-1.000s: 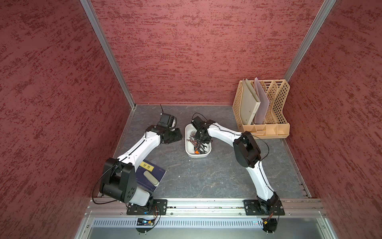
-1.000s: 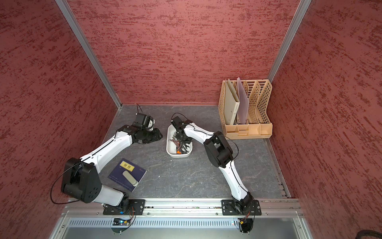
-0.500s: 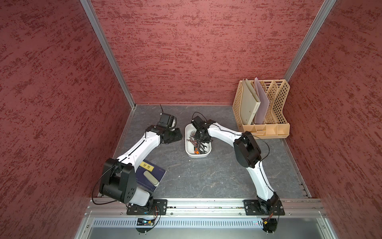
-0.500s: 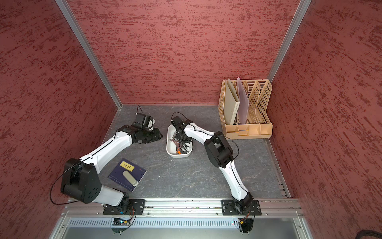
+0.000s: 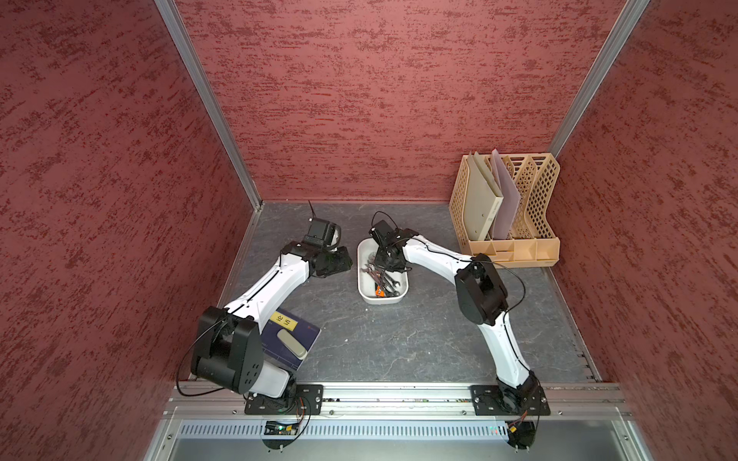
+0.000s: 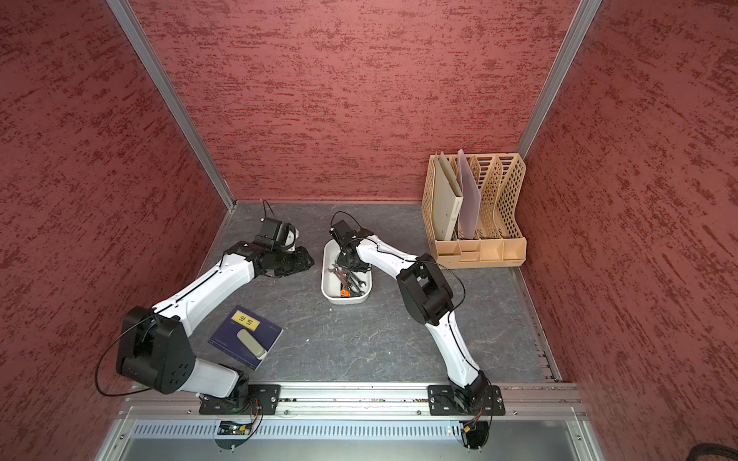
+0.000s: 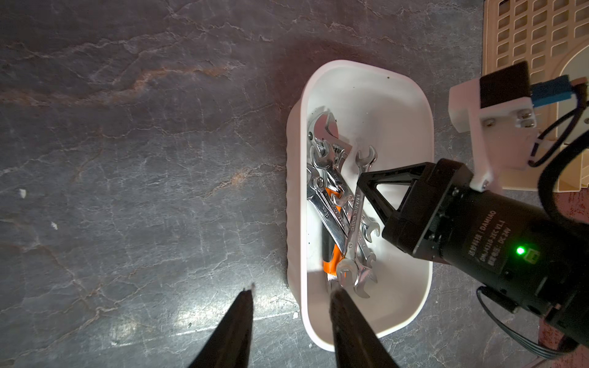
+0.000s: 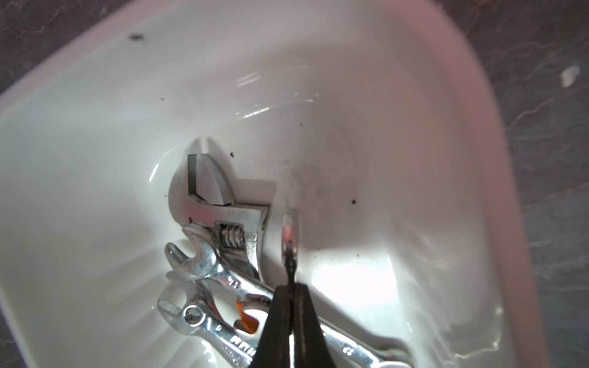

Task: Take out the wrench from the storage box
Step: Pick up the wrench from the storage box, then place the wrench at the center of the board.

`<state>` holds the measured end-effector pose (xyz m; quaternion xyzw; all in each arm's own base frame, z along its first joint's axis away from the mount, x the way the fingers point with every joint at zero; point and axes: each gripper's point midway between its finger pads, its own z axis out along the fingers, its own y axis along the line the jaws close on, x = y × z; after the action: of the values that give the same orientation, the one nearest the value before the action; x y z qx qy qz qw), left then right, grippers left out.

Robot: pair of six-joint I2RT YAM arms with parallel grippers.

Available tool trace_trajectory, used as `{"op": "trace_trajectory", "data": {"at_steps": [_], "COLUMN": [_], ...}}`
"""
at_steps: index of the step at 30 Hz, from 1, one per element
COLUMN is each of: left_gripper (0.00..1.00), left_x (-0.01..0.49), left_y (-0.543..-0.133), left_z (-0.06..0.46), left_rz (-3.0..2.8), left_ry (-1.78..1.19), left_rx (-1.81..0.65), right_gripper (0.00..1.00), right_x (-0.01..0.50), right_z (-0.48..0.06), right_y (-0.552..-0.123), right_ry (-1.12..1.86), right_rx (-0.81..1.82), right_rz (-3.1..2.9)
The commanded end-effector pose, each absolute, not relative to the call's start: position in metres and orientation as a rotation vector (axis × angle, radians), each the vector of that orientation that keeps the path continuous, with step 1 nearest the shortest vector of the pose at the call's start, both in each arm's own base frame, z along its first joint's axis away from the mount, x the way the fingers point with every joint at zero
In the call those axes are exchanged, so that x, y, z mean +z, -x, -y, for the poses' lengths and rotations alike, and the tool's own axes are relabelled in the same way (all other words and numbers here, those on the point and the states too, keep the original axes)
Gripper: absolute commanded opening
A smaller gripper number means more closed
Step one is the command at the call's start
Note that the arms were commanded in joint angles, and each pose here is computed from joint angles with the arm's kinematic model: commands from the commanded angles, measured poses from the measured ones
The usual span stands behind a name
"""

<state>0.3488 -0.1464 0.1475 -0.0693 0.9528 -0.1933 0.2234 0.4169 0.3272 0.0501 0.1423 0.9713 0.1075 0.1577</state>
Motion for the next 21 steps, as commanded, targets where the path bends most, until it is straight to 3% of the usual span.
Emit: {"op": "trace_trajectory", "data": {"at_steps": [1, 13, 21], "left_gripper": [0.44, 0.43, 0.44], "left_x": [0.153, 0.17, 0.189], "left_y": [-0.347, -0.349, -0.346], "left_z": [0.146, 0.153, 0.165], "left_rz": [-2.609, -2.554, -2.501], "left_ry": [0.161, 0.124, 0.094], "left_rx": [-0.526, -0.583, -0.658], "right_gripper": [0.0, 0.0, 0.0], "right_x": [0.075, 0.153, 0.183], "right_z": [-0.336, -0.349, -0.326], "right_y": [-0.421, -0.43, -0.396], "right_ry": [-0.365, -0.067, -0.01], "right_rx": [0.389, 0.577, 0.654], "right_rz": [-2.743, -2.549, -2.469]}}
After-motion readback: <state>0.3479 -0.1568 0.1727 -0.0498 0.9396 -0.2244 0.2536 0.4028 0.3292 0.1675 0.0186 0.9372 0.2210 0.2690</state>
